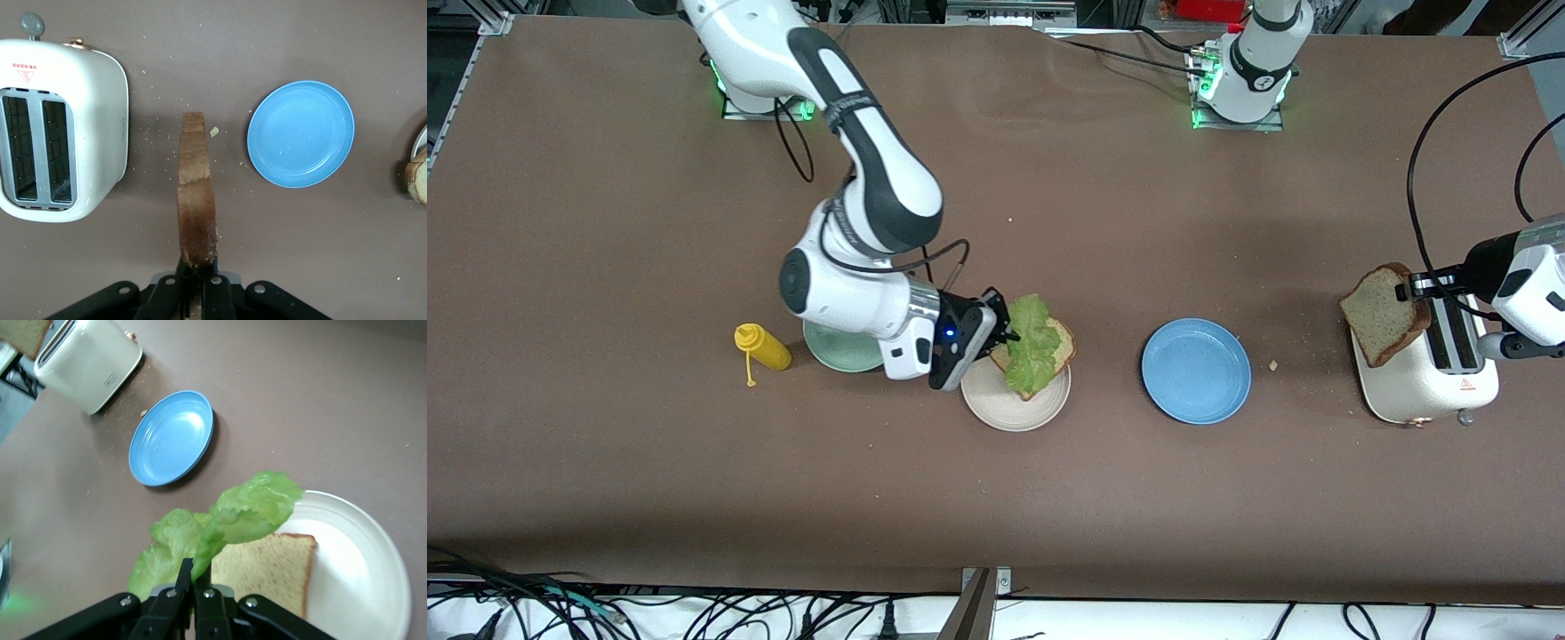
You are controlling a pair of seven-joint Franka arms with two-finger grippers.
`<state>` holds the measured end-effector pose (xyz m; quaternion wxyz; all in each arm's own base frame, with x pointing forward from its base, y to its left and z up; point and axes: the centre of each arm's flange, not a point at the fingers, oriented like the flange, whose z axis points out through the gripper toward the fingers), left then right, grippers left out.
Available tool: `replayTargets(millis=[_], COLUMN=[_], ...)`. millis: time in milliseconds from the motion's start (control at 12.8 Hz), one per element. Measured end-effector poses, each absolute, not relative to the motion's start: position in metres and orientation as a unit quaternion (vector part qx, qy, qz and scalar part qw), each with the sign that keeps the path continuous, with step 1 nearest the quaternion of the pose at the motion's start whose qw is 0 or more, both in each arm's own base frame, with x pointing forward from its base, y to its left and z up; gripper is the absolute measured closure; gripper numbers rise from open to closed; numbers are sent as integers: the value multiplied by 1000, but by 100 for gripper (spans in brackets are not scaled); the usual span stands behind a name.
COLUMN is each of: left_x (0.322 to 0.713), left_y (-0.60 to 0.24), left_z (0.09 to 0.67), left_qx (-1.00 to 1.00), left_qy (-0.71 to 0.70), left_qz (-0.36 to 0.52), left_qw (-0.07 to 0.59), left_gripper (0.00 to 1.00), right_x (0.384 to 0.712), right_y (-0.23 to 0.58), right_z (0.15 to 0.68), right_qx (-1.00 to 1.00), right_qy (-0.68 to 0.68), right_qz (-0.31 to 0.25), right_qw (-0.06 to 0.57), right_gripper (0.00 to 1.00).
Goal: Make sandwich in beige plate with both arms
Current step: 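Carry the lettuce over the toast on the beige plate with the right gripper, then lower the lettuce onto the toast and open the right gripper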
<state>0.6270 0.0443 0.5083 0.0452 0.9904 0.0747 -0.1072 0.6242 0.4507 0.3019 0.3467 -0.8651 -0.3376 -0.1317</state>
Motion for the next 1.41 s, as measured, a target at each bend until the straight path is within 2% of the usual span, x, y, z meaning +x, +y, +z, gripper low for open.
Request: replayTargets(millis=[392,705,1097,1175,1410], left_x=[627,627,628,628,628], left_y=[44,44,44,44,42], left_z=[508,508,506,506,506], left_qx=[990,990,990,990,990], left_qy=[75,75,75,75,73], left_qz=[-107,-107,-109,-109,-109], left_qw=[45,45,45,45,45], left_gripper=[92,92,92,92,92], right_x=[629,622,613,612,612], right_y=[441,448,451,452,452], right_z=[238,223,185,182,182], right_qx=[-885,-887,-898,-899,-899], right_qy=[-298,-265,-253,-253,-254], right_qz=[-121,-117,-117,-118,-122], right_qw=[337,360,340,337,334], right_gripper=[96,96,96,89,53])
